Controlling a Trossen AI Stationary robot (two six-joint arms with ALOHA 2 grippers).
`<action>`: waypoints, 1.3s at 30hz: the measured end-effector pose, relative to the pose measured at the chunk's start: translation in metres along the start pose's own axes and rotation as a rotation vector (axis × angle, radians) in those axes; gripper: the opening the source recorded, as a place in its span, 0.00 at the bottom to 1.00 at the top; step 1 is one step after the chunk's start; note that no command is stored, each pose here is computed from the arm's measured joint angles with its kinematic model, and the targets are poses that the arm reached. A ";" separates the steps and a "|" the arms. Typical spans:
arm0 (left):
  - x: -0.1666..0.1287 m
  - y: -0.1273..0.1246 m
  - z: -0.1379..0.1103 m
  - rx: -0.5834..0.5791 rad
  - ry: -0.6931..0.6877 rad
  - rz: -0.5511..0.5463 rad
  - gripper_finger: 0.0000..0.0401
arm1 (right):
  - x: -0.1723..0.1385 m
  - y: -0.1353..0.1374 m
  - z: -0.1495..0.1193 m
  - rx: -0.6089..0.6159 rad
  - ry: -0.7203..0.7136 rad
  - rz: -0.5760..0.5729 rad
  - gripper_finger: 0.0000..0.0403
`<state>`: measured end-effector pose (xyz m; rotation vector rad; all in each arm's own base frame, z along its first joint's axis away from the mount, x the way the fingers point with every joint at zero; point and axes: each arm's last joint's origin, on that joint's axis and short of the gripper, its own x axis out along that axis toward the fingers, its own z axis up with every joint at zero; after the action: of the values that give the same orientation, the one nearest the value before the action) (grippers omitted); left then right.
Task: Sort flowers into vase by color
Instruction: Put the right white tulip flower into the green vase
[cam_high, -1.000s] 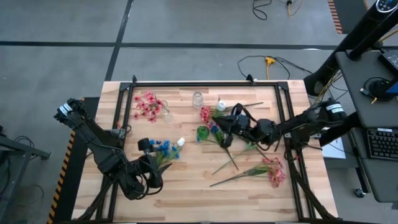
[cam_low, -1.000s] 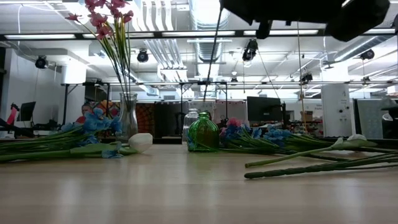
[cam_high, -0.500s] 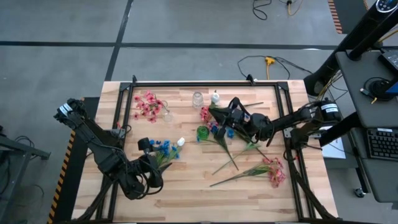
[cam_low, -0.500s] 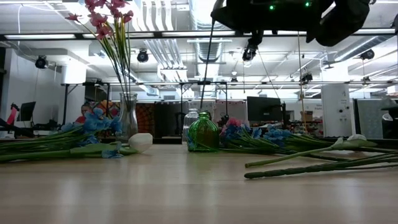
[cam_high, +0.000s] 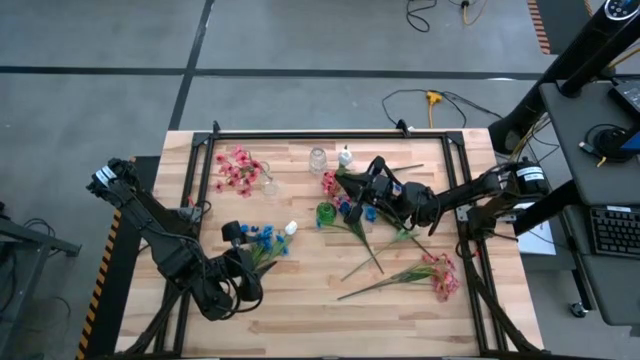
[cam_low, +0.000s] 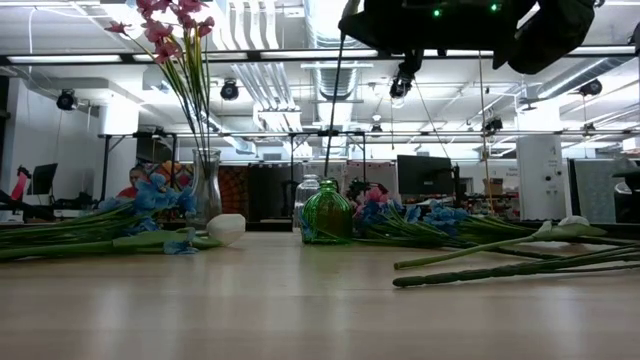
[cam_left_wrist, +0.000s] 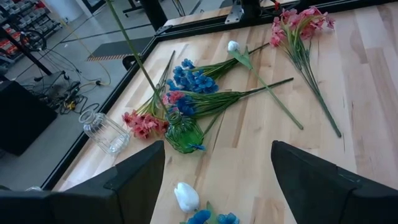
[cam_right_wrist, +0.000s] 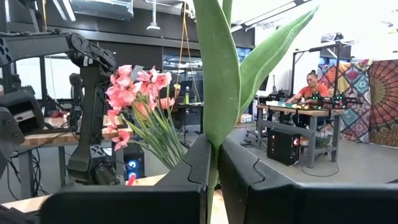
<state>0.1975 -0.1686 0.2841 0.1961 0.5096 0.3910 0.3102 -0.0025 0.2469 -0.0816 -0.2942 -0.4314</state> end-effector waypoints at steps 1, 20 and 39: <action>0.000 0.000 0.000 0.000 0.000 0.000 0.69 | 0.000 0.000 0.000 0.000 0.000 0.000 0.03; 0.000 0.000 0.000 -0.005 0.000 0.000 0.69 | 0.000 0.000 -0.001 0.005 0.010 0.001 0.03; 0.002 0.000 -0.005 -0.004 0.008 0.006 0.69 | 0.000 0.001 -0.006 0.007 0.056 0.006 0.03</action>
<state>0.1967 -0.1672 0.2789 0.1925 0.5162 0.3988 0.3119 -0.0025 0.2415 -0.0629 -0.2401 -0.4263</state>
